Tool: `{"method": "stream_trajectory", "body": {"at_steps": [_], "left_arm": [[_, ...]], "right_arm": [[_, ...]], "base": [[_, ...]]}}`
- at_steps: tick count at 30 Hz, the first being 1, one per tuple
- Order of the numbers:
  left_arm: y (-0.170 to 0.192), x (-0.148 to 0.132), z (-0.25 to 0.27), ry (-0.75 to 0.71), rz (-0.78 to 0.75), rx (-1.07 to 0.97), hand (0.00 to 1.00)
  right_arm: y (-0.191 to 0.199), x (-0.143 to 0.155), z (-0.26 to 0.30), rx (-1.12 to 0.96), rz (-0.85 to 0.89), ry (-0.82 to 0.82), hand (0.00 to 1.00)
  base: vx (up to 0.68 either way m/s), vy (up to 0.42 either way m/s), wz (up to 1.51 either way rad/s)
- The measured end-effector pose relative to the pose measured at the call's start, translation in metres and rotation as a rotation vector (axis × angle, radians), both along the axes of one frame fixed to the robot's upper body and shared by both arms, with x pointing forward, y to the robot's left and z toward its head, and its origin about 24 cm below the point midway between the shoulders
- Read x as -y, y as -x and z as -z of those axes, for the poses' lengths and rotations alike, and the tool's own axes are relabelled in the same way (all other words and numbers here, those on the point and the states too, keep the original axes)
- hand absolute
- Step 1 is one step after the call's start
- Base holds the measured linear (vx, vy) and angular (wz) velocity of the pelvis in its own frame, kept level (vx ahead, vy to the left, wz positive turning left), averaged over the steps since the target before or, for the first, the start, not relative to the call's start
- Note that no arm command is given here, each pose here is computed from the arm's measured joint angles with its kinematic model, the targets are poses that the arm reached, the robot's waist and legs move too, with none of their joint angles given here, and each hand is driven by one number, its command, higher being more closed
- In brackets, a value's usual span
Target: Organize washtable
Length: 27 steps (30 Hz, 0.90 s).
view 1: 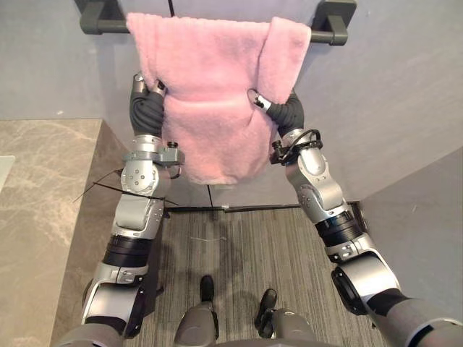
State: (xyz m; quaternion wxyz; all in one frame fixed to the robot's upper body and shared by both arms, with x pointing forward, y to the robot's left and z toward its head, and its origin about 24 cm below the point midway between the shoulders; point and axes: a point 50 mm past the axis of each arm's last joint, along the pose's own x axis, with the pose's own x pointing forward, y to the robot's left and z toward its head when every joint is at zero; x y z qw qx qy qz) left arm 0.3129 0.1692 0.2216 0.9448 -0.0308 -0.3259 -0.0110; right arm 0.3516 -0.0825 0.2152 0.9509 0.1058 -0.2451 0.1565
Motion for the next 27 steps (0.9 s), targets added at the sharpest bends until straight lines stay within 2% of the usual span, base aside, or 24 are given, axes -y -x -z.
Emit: {"method": "stream_trajectory", "body": {"at_steps": [2,3,7,13,15,20,27], "left_arm": [[0.0,0.002,0.001,-0.006,-0.004,0.001,1.0],[0.0,0.005,0.002,-0.001,-0.001,-0.002,1.0],[0.0,0.005,0.007,0.007,-0.01,-0.019,1.0],[0.007,-0.026,0.019,0.091,-0.151,-0.045,1.0],[0.008,-0.029,0.021,0.099,-0.167,-0.05,1.0],[0.011,-0.028,0.02,0.106,-0.165,-0.04,1.0],[0.015,-0.042,0.023,0.136,-0.225,-0.046,1.0]], "right_arm": [[0.001,0.004,-0.001,0.009,0.009,0.008,1.0],[0.001,0.006,0.002,0.004,0.017,0.013,0.0],[0.0,0.019,0.01,-0.025,0.06,-0.005,0.0],[-0.001,0.077,0.024,-0.072,0.249,-0.044,0.0],[0.001,0.086,0.031,-0.093,0.278,-0.037,0.0],[0.003,0.087,0.04,-0.12,0.271,-0.021,0.0],[0.004,0.084,0.052,-0.154,0.254,0.001,0.0]], "base": [[-0.02,-0.001,-0.06],[-0.02,-0.001,-0.05],[0.0,0.0,0.0],[0.01,-0.004,-0.03],[0.02,-0.001,-0.04],[0.02,0.003,0.0],[0.01,0.003,0.01]]}}
